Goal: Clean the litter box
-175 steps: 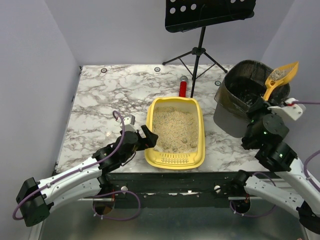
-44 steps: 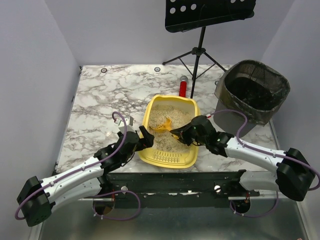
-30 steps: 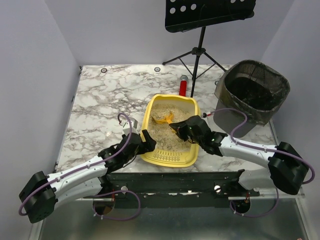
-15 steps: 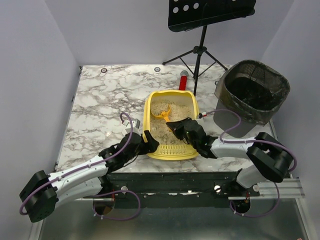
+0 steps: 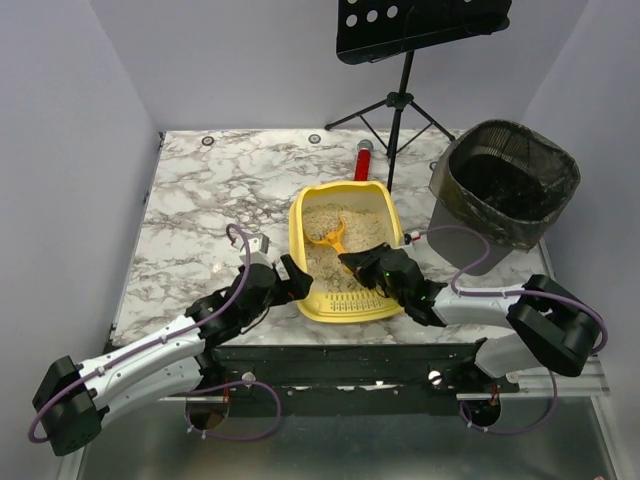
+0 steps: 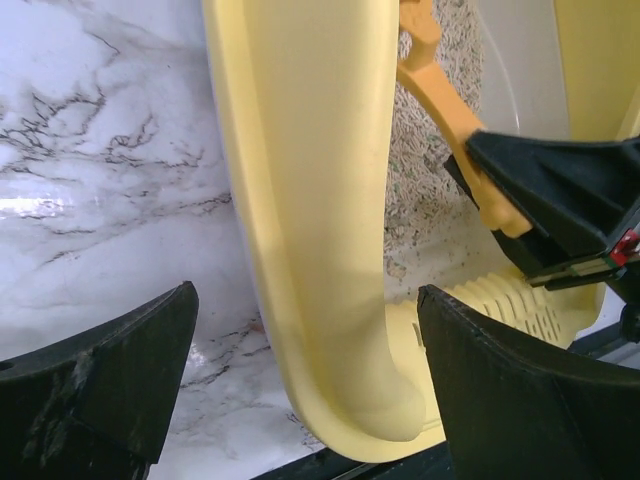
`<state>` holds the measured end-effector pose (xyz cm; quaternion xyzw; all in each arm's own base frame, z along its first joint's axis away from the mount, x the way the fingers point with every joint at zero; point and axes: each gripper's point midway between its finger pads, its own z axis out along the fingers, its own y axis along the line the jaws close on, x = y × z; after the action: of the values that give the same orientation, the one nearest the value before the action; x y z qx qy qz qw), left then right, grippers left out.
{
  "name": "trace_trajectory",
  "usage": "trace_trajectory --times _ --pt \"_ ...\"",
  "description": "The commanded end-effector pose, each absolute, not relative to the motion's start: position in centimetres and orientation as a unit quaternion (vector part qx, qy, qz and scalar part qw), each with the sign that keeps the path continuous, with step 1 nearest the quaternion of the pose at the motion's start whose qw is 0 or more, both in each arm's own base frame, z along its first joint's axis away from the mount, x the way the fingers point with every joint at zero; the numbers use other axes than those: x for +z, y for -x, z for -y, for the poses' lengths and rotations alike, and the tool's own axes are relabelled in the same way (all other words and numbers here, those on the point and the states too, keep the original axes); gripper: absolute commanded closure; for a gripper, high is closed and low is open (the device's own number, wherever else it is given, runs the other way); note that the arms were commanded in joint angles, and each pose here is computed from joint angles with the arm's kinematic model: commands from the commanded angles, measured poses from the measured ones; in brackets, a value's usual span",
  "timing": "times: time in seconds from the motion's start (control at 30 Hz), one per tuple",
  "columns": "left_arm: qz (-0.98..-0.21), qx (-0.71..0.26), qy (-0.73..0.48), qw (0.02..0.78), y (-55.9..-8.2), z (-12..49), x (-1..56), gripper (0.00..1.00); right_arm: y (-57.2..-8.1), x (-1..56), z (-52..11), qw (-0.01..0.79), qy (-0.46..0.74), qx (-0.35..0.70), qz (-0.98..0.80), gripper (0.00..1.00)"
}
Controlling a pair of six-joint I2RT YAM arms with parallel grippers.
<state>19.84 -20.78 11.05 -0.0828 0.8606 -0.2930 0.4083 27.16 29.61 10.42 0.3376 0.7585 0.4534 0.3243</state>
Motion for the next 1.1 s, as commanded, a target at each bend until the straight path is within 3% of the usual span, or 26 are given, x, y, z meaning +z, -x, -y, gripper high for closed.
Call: trace_trajectory --times 0.0,1.07 --pt "-0.848 -0.265 0.109 0.446 -20.7 18.8 13.2 0.01 -25.4 7.2 -27.6 0.303 -0.335 0.421 -0.787 1.0" --pt "-0.834 -0.276 0.107 0.467 -20.9 18.7 14.8 0.01 -22.2 16.5 -23.6 0.418 -0.244 0.536 -0.692 0.99"
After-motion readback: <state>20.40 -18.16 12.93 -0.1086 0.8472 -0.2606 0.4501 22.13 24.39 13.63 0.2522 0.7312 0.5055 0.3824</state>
